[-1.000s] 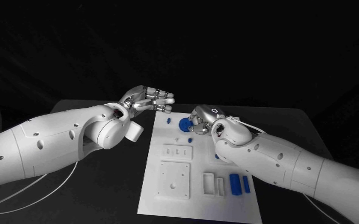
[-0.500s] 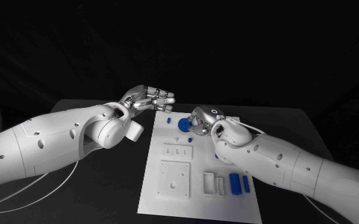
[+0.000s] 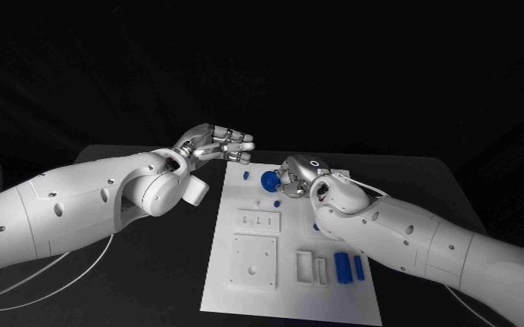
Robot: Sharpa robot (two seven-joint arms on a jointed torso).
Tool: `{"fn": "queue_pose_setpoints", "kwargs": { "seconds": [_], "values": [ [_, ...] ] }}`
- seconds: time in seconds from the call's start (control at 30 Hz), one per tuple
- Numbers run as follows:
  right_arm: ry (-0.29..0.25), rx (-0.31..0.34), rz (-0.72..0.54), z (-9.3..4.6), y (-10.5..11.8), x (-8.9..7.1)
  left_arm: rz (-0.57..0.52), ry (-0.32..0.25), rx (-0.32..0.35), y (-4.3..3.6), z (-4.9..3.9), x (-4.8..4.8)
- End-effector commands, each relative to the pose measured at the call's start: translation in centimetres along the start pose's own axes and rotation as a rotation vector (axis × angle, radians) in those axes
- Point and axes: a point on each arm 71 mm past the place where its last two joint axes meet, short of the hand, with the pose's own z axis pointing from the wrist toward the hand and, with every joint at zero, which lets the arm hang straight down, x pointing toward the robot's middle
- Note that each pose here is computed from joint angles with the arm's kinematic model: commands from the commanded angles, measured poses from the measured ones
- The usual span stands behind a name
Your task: Assemble the parts on the task board
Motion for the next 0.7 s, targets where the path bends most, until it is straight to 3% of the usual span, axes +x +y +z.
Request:
{"fn": "queue_pose_setpoints", "kwargs": {
  "seconds": [0.03,0.7],
  "values": [
    [0.007,0.0,-0.001,-0.13,0.03,0.21,-0.008,0.015,0.007,-0.11,0.04,0.17],
    [-0.007,0.011,0.007,-0.45,-0.38,0.21,-0.007,0.014,0.007,-0.08,0.05,0.07]
  ]
}}
